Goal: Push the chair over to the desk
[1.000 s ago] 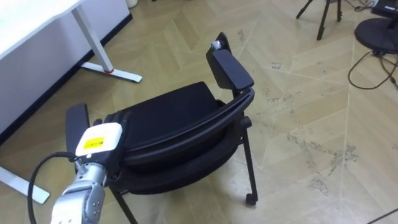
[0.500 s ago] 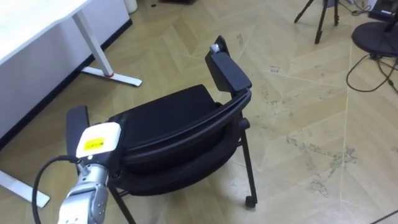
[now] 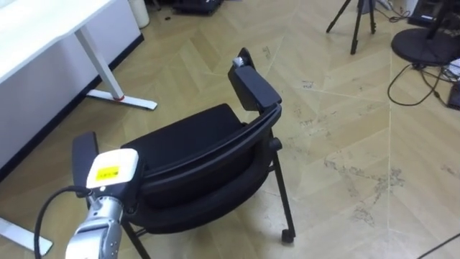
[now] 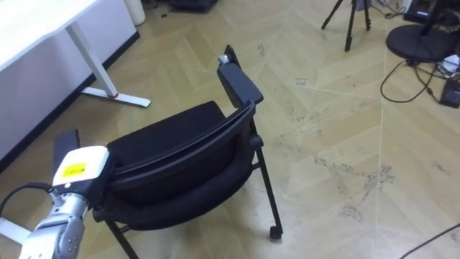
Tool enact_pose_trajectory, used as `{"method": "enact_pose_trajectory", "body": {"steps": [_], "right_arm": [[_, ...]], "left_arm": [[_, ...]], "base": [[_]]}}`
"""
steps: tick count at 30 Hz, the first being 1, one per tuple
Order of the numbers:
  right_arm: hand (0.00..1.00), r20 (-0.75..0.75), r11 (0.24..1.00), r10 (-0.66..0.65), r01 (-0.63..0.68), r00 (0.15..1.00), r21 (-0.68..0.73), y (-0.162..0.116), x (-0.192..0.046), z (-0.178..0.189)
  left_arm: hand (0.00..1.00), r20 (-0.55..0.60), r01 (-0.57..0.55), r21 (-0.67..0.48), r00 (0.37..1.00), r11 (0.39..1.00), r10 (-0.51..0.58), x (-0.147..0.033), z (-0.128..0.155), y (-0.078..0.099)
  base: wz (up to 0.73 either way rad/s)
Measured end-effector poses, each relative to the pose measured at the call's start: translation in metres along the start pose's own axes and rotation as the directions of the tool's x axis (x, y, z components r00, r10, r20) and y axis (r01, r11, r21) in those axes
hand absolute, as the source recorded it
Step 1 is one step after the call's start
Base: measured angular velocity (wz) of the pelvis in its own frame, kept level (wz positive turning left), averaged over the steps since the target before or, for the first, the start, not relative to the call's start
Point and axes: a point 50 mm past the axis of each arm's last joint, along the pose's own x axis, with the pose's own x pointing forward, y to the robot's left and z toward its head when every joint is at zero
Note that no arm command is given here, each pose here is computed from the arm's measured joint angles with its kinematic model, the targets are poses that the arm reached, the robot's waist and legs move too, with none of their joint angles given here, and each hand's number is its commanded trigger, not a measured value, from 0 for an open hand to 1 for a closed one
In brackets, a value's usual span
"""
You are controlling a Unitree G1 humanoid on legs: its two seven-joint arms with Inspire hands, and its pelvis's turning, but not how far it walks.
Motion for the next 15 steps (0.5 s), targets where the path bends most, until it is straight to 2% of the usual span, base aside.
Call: {"method": "enact_pose_trajectory", "body": {"steps": [4, 9, 15], "right_arm": [[0.0, 0.069, 0.99, -0.07, 0.078, 0.995, -0.114, -0.005, 0.0, 0.011], [0.0, 0.191, 0.972, -0.159, 0.187, 0.969, -0.141, -0.011, -0.002, 0.036], [0.0, 0.454, 0.91, -0.207, 0.341, 0.867, -0.235, -0.017, -0.015, 0.085]], "left_arm": [[1.0, -0.003, -0.006, -0.004, 1.0, 1.0, 0.006, 0.0, 0.0, -0.001], [1.0, 0.002, -0.026, 0.0, 1.0, 1.0, 0.026, 0.0, 0.0, 0.002], [1.0, 0.016, -0.055, 0.018, 0.998, 0.998, 0.055, -0.001, -0.001, 0.012]], "base": [[-0.01], [-0.02], [-0.07]]}}
